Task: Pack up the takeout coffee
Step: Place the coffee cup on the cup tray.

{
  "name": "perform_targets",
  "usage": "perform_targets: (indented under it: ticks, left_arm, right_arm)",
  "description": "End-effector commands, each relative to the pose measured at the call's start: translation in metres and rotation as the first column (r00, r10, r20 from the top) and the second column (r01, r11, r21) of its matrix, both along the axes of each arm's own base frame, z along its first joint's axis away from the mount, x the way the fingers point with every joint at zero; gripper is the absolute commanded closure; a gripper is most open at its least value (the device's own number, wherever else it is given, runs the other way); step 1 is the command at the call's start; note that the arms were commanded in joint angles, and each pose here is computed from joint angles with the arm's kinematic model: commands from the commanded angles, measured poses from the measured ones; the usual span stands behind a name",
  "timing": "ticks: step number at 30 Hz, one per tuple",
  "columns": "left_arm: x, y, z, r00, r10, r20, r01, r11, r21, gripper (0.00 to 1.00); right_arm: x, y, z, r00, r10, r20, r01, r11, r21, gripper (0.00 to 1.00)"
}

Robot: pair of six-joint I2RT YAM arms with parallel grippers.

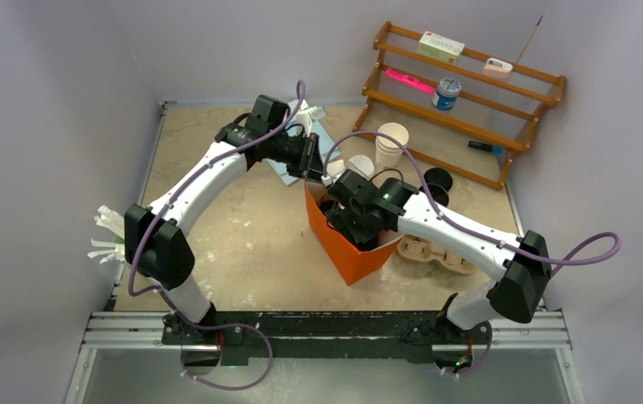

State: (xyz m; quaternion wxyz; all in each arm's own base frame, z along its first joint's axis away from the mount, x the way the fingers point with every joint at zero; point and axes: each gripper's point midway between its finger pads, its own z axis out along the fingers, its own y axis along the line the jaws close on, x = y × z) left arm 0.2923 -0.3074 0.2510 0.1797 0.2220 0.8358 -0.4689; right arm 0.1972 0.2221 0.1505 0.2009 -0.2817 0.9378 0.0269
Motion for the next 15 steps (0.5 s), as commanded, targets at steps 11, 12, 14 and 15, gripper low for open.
perform_targets:
  ticks: [11, 12, 14, 15]
  left_arm:
    - [-0.002, -0.001, 0.018, 0.998, -0.02, 0.066, 0.023, 0.999, -0.038, 1.0]
    - [-0.001, -0.002, 0.019, 0.997, -0.022, 0.069, 0.024, 0.999, -0.037, 1.0]
    - [-0.001, -0.003, 0.018, 0.997, -0.027, 0.067, 0.029, 0.999, -0.036, 1.0]
    - [-0.001, -0.003, 0.018, 0.997, -0.028, 0.069, 0.03, 0.999, -0.036, 1.0]
  right_arm:
    - [0.001, 0.008, -0.02, 0.999, 0.008, -0.031, -0.008, 1.0, 0.003, 1.0]
    - [0.0, 0.007, -0.021, 0.999, 0.008, -0.036, -0.009, 1.0, -0.004, 1.0]
    - [0.0, 0.007, -0.023, 0.999, 0.008, -0.041, -0.009, 1.0, -0.011, 1.0]
    - [0.0, 0.007, -0.024, 0.999, 0.008, -0.044, -0.008, 1.0, -0.016, 1.0]
